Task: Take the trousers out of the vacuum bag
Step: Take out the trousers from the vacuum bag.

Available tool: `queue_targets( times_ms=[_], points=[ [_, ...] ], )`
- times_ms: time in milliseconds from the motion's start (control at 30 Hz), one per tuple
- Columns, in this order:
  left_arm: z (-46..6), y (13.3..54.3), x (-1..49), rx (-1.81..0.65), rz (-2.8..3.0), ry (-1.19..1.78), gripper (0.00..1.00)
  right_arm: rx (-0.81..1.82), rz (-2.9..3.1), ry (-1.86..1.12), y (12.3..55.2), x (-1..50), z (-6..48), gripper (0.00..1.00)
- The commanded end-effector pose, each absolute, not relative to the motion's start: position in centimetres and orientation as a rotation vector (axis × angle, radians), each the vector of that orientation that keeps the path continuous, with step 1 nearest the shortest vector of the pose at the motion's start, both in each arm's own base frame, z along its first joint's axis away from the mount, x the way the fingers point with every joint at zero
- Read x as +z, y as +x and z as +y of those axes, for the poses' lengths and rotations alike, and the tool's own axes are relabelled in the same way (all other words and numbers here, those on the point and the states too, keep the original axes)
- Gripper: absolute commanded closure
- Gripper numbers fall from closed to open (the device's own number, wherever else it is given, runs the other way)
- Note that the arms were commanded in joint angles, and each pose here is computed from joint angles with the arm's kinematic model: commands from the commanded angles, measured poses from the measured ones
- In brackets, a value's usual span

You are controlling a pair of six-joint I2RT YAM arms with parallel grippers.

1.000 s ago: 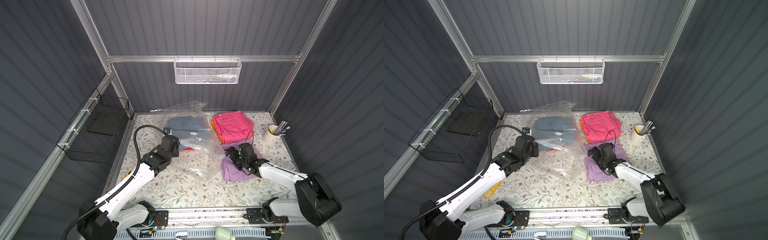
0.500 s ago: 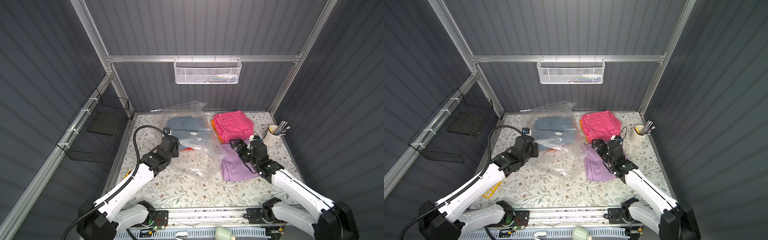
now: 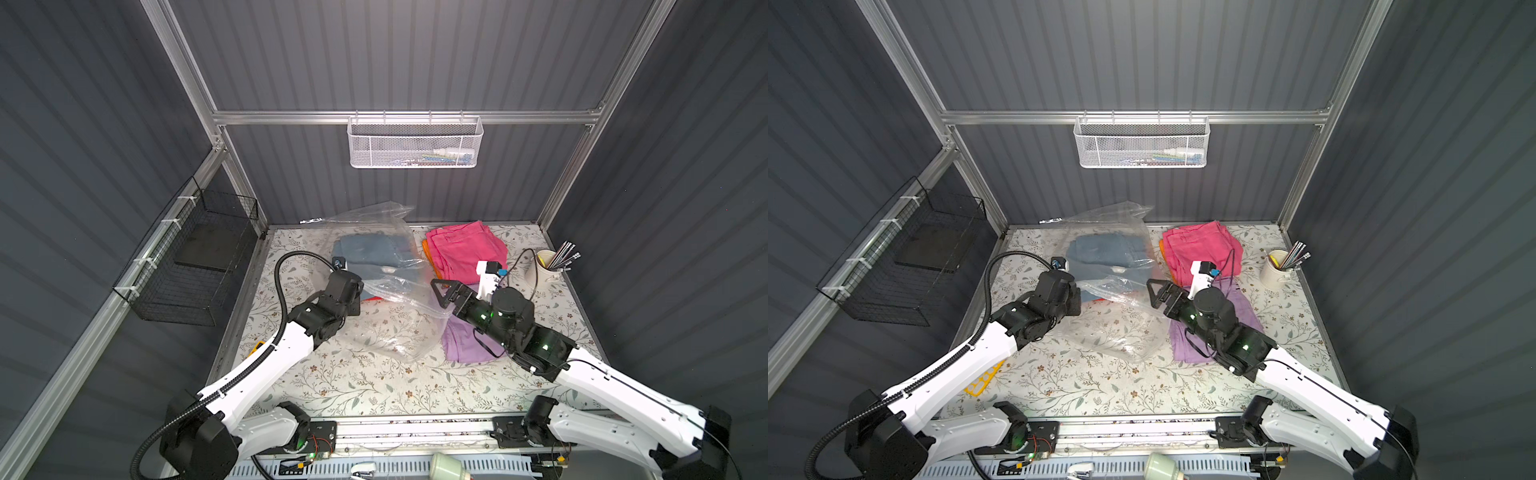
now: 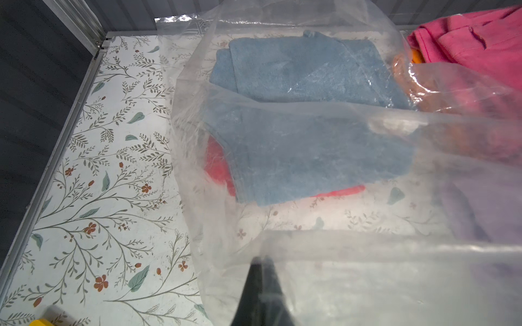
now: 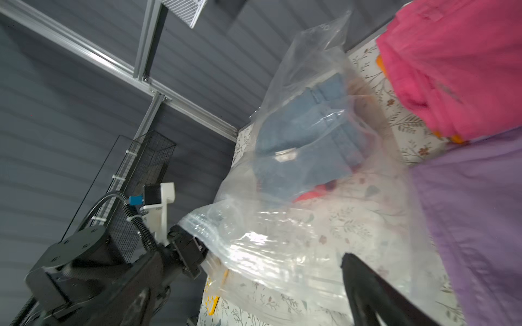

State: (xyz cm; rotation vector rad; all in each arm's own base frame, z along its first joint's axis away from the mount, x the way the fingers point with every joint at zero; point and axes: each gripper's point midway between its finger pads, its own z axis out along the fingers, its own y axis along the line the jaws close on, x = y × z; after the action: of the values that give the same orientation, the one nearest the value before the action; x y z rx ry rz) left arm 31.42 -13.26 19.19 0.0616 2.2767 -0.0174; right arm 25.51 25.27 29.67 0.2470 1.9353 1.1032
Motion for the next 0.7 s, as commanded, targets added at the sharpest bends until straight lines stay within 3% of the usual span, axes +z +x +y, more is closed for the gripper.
queue_targets(
  times_ms=[0,667],
  points=[
    [-13.3,31.9,19.4,-0.022,2.266,0.069,1.0,1.086,1.919,0.187,25.4,30.2,27.4,0.01],
    [-14.9,33.3,20.3,-0.048,2.265,0.13,1.0,1.148,2.081,0.031,20.5,23.3,37.3,0.03]
  ],
)
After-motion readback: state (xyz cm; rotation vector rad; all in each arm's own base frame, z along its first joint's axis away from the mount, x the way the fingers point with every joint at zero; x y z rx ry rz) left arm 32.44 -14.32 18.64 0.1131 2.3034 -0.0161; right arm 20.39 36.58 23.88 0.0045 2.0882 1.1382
